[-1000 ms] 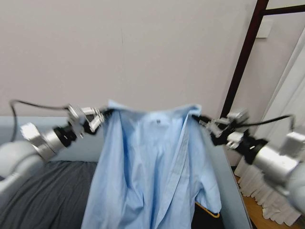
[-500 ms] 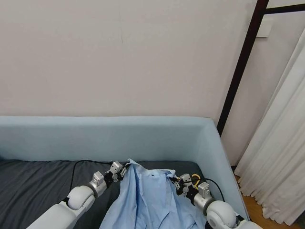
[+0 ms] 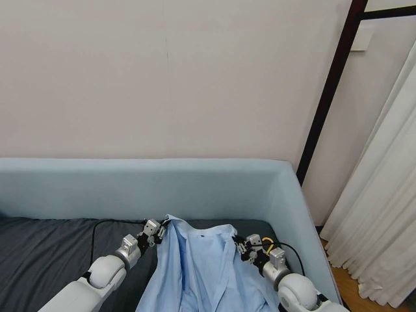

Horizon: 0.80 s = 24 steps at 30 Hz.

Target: Pick up the clothes from the sofa and hang them on the clothes hanger.

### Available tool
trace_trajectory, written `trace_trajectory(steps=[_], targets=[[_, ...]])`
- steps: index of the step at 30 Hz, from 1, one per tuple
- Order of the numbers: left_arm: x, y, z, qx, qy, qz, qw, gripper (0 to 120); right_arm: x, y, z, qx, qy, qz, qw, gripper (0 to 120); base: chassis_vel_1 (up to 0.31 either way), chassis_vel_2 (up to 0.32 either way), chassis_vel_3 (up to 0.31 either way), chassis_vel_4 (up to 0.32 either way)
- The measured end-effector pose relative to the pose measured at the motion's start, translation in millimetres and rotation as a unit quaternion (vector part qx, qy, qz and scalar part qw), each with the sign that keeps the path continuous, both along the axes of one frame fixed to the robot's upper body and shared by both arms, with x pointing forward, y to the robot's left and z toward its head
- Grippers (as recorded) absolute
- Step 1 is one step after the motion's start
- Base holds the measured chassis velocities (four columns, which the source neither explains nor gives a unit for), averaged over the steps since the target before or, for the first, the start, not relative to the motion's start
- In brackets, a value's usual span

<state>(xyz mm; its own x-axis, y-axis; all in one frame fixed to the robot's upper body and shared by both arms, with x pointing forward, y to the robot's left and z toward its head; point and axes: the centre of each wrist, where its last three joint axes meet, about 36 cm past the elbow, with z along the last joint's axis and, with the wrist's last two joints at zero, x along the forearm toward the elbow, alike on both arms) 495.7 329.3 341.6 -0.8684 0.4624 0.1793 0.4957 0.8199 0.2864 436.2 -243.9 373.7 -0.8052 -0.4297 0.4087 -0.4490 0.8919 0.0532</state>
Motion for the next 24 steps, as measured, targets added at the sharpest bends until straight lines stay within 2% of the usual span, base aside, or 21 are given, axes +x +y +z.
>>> trace_trajectory(steps=[1,2,4,6,8,11,13,17,24], targets=[[0.6,0.7,0.8,0.004,-0.001,0.000,1.0000,0,-5.6,-4.4,9.1,-0.031,0.024,-0.008,0.999,37,0.000,0.000,0.000,0.000],[0.6,0.7,0.8,0.004,-0.001,0.000,1.0000,0,-5.6,-4.4,9.1,-0.031,0.024,-0.008,0.999,37,0.000,0.000,0.000,0.000],[1.0,1.2,3.0,0.007,-0.003,-0.001,1.0000,0,-5.3,-13.3,12.0,-0.074,0.042,-0.025,0.996,45,0.000,0.000,0.000,0.000],[0.3,0.1,7.6,0.006,-0.008,-0.005,0.9999,0,4.7,-28.9,0.4,-0.112,0.061,-0.052,0.990,55,0.000,0.000,0.000,0.000],[-1.3,0.1,9.1,0.007,-0.009,-0.007,0.9999,0,10.9,-35.5,-6.1,-0.119,0.070,-0.062,0.988,59,0.000,0.000,0.000,0.000],[-5.8,0.8,11.5,0.009,-0.011,-0.011,0.9998,0,27.9,-50.5,-25.7,-0.133,0.097,-0.061,0.984,74,0.000,0.000,0.000,0.000],[-6.2,1.0,11.8,0.009,-0.011,-0.012,0.9998,0,31.3,-53.4,-30.2,-0.139,0.104,-0.056,0.983,77,0.000,0.000,0.000,0.000],[-3.4,-0.9,13.4,0.010,-0.014,-0.016,0.9997,0,52.9,-67.6,-52.9,-0.170,0.131,-0.055,0.975,96,0.000,0.000,0.000,0.000],[-4.5,2.2,14.7,0.012,-0.019,-0.019,0.9996,0,85.5,-67.4,-62.6,-0.197,0.147,-0.045,0.968,100,0.000,0.000,0.000,0.000]])
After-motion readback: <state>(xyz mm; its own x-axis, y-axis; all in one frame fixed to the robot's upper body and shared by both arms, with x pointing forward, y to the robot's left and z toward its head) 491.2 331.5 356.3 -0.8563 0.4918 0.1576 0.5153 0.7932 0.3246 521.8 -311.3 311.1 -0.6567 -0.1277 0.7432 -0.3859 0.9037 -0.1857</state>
